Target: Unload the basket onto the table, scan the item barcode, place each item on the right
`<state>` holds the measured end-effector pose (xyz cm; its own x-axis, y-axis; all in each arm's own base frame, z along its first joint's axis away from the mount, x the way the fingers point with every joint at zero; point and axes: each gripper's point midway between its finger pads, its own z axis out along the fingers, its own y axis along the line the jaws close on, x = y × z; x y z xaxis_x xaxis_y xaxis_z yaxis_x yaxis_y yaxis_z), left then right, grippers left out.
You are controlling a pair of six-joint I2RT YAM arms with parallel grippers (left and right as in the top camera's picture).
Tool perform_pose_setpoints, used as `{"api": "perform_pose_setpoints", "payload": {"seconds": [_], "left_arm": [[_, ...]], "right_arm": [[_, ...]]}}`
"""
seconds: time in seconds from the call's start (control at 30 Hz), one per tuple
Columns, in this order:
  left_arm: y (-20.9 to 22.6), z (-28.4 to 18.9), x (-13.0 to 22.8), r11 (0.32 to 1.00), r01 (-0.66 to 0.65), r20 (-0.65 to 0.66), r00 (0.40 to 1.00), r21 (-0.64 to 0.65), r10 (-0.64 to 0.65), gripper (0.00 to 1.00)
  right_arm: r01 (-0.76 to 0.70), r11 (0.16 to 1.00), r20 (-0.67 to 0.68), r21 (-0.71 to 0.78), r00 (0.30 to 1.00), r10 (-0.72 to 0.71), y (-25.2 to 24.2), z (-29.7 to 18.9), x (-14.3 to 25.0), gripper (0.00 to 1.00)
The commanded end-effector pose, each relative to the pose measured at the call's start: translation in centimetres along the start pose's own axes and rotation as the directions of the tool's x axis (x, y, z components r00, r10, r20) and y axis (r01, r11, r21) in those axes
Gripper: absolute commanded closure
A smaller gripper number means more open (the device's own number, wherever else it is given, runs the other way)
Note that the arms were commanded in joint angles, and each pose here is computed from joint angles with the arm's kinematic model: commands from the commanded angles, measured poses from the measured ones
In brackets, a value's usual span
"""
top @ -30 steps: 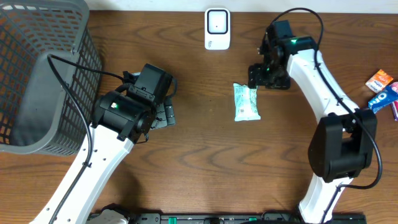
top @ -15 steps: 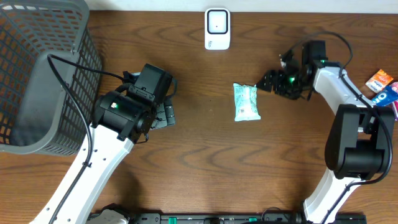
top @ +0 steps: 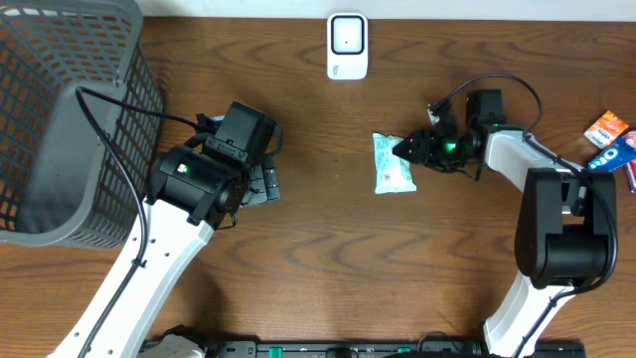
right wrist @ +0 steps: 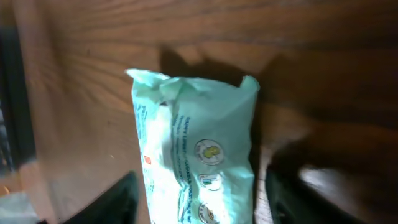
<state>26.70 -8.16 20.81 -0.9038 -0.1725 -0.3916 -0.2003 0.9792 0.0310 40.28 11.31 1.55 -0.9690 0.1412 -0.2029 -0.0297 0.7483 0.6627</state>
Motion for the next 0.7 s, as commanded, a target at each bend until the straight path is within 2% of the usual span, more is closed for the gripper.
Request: {"api": "perform_pose_setpoints", "payload": {"seconds": [0.0, 0.23, 0.37, 0.43, 0.57, 0.67], "left_arm": [[0.1, 0.2, 0.1, 1.000, 0.002, -0.008, 1.000, -0.009, -0.002, 0.02], [0.1, 0.2, 0.1, 1.000, 0.002, -0.008, 1.000, -0.009, -0.002, 0.02], [0.1, 0.2, 0.1, 1.000, 0.002, -0.008, 1.000, -0.009, -0.002, 0.02], [0.1, 0.2, 0.1, 1.000, 0.002, -0.008, 1.000, -0.009, -0.002, 0.02], [0.1, 0.2, 0.1, 1.000, 0.002, -0.008, 1.000, -0.009, -0.002, 0.02], [0.1, 0.2, 0.1, 1.000, 0.002, -0.008, 1.000, -0.009, -0.002, 0.02]], "right_arm": [[-0.037, 0.999, -0.037, 0.036, 0.999, 0.038, -0.7, 0.9, 1.7, 0.50], [-0.003, 0.997, -0.050, 0.081, 0.999, 0.007, -0.5, 1.8, 2.2, 0.43], [0.006, 0.993, -0.060, 0.122, 0.998, 0.002, -0.4, 2.5, 2.7, 0.43], [0.000, 0.988, -0.064, 0.152, 0.998, 0.010, -0.6, 2.9, 2.9, 0.54], [0.008, 0.982, -0.061, 0.190, 0.998, 0.004, -0.7, 3.4, 3.0, 0.99], [0.009, 0.985, -0.044, 0.174, 0.999, -0.002, -0.2, 3.5, 2.5, 0.99]]}}
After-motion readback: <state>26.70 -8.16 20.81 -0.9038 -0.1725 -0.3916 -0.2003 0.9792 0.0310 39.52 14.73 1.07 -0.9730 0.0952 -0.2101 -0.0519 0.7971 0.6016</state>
